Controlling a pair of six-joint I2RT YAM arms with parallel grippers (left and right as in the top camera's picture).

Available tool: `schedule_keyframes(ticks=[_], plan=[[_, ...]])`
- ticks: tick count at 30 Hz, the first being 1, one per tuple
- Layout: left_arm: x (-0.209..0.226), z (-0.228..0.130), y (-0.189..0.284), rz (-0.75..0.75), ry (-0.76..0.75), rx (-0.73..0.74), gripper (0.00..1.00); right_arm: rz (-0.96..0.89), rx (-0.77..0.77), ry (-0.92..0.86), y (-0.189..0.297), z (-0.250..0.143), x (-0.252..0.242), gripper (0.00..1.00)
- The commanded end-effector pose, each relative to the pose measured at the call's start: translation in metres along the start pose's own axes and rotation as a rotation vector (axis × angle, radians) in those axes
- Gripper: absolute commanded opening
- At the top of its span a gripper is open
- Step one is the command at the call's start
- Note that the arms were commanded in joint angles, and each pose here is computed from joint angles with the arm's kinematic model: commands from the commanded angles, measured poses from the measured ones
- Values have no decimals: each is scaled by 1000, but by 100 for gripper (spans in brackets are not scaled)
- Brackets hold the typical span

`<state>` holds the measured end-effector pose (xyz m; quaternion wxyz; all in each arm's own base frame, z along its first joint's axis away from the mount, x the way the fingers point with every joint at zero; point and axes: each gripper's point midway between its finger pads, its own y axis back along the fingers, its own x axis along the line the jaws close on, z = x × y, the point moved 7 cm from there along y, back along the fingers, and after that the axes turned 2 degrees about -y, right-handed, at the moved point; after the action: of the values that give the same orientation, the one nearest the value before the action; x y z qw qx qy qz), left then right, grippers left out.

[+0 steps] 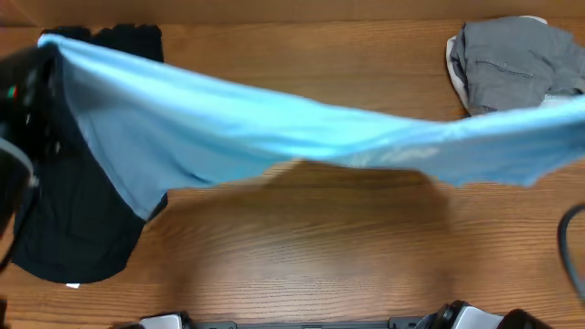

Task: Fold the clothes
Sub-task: 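Lift the shirt with both grippers and stretch it wide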

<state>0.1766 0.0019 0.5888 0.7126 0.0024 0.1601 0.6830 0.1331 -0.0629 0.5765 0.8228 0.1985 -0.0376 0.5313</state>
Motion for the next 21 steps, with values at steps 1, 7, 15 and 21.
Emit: schedule_keyframes(ticks=[1,7,15,21], plan=[[-5,3,26,-16,6,-60,4,-19,-65,17,21,2,0,4],[-15,9,61,-58,-17,-165,4,-5,-124,30,50,-2,5,4],[-10,8,44,-29,-10,-128,4,61,-130,57,60,-6,13,4],[20,-10,-52,98,34,119,4,164,76,71,-15,-5,14,4]])
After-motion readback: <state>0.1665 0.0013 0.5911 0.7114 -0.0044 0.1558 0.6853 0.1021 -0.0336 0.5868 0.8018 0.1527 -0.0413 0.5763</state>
